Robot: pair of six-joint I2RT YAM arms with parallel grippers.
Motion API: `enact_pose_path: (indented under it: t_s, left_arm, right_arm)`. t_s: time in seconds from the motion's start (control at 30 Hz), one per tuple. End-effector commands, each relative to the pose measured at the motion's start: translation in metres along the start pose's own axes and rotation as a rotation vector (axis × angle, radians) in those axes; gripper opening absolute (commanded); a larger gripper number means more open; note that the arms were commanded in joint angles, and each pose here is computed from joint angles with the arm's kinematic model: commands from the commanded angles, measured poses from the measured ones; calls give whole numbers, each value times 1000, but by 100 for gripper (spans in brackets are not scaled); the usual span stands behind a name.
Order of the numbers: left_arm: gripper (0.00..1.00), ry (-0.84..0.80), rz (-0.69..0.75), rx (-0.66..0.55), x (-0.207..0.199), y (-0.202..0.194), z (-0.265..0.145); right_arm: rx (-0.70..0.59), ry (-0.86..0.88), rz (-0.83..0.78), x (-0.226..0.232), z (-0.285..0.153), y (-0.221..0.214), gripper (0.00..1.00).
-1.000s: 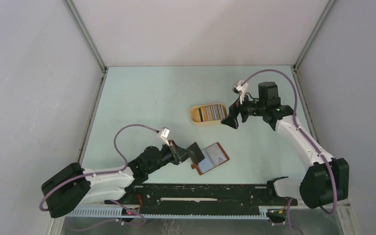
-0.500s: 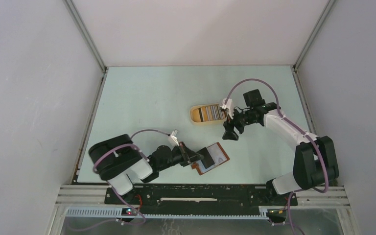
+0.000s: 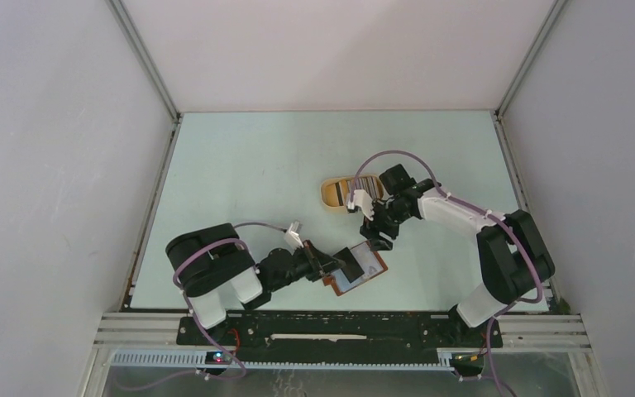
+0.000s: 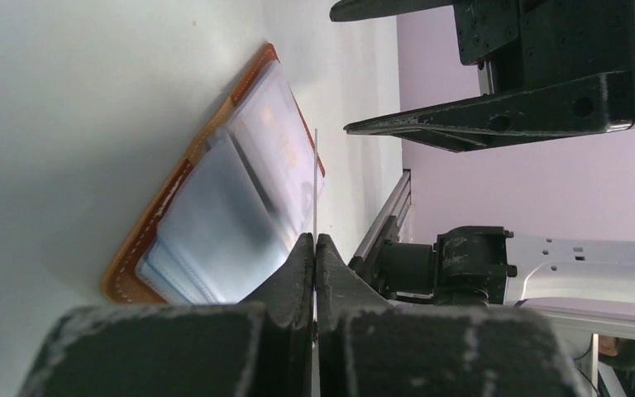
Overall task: Put the credit cards into the card holder
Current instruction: Insert the credit card into the card holder.
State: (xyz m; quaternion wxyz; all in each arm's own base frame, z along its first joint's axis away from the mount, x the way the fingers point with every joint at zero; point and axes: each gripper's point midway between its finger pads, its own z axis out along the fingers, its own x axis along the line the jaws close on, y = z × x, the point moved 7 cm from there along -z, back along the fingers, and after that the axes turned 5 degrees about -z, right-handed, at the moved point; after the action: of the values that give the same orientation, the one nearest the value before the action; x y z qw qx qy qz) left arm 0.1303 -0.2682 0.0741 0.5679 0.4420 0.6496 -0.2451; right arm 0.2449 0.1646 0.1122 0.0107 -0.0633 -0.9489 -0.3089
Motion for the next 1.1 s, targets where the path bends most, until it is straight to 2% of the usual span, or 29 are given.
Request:
enact_pose_path:
  t_s: [0.0,0.5,1.07]
  left_arm:
    - [0,-21,-18,-67,-5,6,-4]
    - [0,48,-42,-73,5,1,-2]
    - [0,109,-75,-65,12,-3,0]
  right_arm:
    - [67,1,-10,-1,5,-10,73]
    - [161,66,14,4,21,-17,71]
    - [187,89,23,6,26,-17,68]
